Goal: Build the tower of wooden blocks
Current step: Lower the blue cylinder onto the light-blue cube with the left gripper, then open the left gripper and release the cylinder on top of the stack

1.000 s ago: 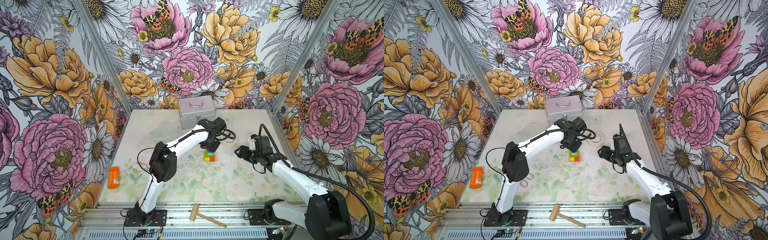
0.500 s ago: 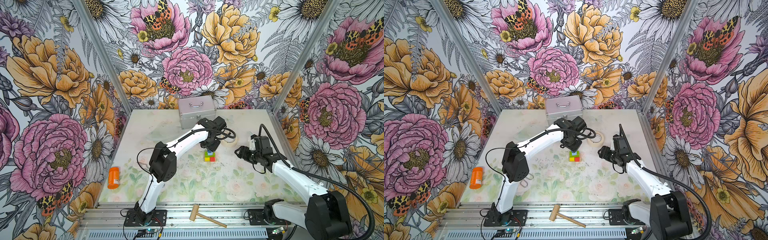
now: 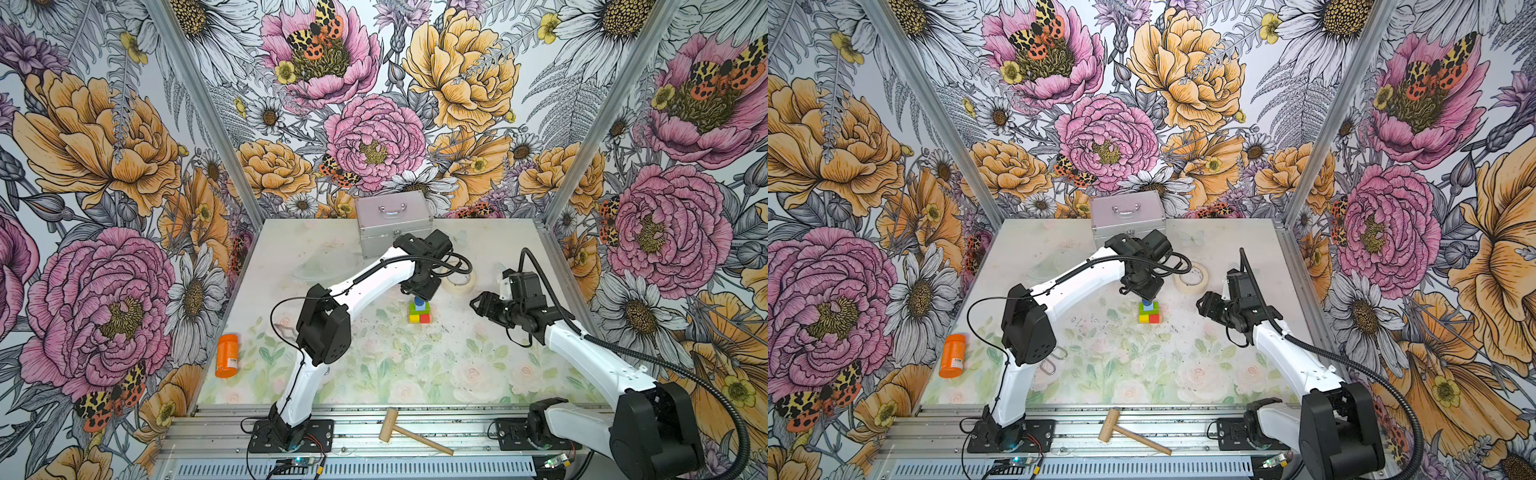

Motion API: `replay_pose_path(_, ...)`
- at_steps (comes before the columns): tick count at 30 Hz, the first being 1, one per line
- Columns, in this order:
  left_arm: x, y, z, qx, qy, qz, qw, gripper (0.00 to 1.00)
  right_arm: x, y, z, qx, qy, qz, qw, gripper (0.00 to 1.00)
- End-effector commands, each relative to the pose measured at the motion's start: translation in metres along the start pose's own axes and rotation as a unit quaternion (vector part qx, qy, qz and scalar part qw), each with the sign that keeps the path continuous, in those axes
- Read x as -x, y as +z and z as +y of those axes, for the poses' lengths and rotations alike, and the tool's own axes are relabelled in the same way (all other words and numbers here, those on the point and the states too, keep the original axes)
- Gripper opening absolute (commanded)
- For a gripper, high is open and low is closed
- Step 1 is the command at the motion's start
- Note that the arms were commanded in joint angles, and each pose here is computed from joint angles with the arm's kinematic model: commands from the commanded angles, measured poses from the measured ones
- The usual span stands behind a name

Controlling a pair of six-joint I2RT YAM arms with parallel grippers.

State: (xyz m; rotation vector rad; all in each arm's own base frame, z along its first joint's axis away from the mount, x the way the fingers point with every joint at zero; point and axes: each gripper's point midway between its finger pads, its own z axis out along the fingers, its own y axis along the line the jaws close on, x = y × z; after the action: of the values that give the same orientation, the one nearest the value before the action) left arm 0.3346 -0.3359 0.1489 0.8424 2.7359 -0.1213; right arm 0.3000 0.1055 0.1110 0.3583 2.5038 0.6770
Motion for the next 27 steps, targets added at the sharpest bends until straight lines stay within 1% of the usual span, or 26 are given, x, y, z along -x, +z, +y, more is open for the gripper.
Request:
replay_pose_path(1,0.016,-0.057,0.008,0.000,-0.014,-0.072,0.997,0.40,0.007,-0.005,0.005,0.013,-0.005,-0.018,1.000,0.65)
replay_pose_path(3,0.015,-0.072,0.011,0.001,-0.020,-0.087,0.996,0.35,0.007,-0.004,0.005,0.013,-0.003,-0.016,1.000,0.65)
replay_pose_path(6,0.008,-0.089,0.017,0.008,-0.030,-0.103,0.994,0.30,0.007,-0.004,0.006,0.013,-0.002,-0.017,1.000,0.65)
replay_pose_path(7,0.004,-0.095,0.020,0.008,-0.035,-0.109,0.993,0.26,0.007,-0.004,0.005,0.013,-0.001,-0.016,1.000,0.65)
replay_pose_path(9,-0.003,-0.109,0.023,-0.001,-0.047,-0.129,0.991,0.20,0.008,-0.004,0.006,0.013,-0.001,-0.016,1.000,0.65)
replay_pose_path(11,-0.010,-0.113,0.026,-0.019,-0.064,-0.144,0.987,0.15,0.008,-0.003,0.006,0.014,0.000,-0.015,1.000,0.65)
replay_pose_path(15,-0.027,-0.107,0.031,-0.075,-0.111,-0.169,0.977,0.10,0.008,-0.001,0.007,0.015,0.001,-0.009,1.000,0.65)
replay_pose_path(16,-0.031,-0.098,0.030,-0.094,-0.122,-0.171,0.973,0.10,0.008,-0.001,0.007,0.014,0.000,-0.009,1.000,0.64)
replay_pose_path(19,-0.036,-0.088,0.025,-0.155,-0.149,-0.193,0.957,0.09,0.008,0.000,0.008,0.016,0.002,-0.006,1.000,0.62)
replay_pose_path(21,-0.037,-0.082,0.024,-0.181,-0.163,-0.205,0.948,0.09,0.008,0.000,0.007,0.015,0.003,-0.006,1.000,0.62)
replay_pose_path(23,-0.038,-0.077,0.022,-0.200,-0.170,-0.214,0.941,0.09,0.009,0.000,0.007,0.015,0.003,-0.007,1.000,0.62)
replay_pose_path(27,-0.039,-0.058,0.023,-0.217,-0.183,-0.212,0.935,0.10,0.008,0.002,0.007,0.014,0.003,-0.003,1.000,0.62)
